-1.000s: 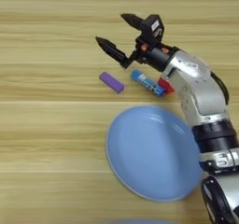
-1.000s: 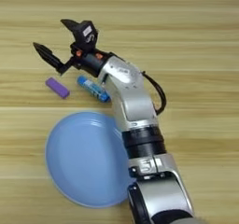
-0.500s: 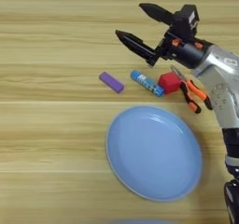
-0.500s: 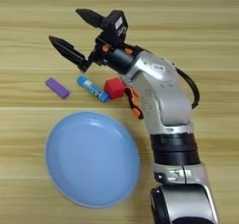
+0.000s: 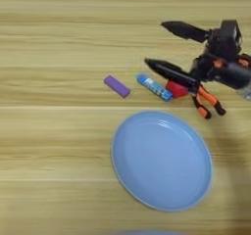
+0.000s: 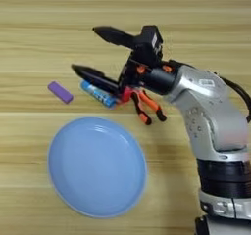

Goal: Move the objects on the table

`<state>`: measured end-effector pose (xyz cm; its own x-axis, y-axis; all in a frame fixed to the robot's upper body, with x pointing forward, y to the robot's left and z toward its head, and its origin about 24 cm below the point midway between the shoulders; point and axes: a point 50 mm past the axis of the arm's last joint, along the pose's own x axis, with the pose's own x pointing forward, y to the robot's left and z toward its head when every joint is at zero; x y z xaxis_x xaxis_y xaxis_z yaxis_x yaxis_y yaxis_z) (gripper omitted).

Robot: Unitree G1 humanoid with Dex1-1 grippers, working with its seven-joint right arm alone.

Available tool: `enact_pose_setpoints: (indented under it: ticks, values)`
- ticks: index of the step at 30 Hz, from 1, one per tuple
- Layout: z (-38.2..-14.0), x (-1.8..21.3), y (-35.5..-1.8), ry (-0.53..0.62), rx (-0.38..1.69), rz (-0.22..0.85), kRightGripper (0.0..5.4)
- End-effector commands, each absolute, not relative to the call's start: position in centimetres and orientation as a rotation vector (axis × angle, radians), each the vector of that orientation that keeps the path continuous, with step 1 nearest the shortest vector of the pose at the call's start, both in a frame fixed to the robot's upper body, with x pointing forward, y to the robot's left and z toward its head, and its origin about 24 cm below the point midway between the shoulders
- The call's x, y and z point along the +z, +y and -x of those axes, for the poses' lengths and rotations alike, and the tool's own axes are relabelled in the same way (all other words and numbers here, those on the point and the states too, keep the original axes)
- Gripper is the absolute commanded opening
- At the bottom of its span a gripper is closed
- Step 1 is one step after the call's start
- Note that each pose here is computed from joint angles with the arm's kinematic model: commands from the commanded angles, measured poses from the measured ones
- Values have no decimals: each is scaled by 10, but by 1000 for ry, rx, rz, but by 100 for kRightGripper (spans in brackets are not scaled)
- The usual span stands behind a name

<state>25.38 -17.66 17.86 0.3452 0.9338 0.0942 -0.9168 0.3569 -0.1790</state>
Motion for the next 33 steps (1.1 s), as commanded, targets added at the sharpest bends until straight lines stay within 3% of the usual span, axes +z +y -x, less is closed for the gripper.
enact_pose_setpoints:
  ticks: [1,10,21,33]
  values:
    - [-247,196,-186,-212,1225,216,538]
    - [-245,176,-201,-69,1263,252,538]
    - [-241,144,-218,108,1283,388,538]
    - [-232,124,-203,178,1379,454,538]
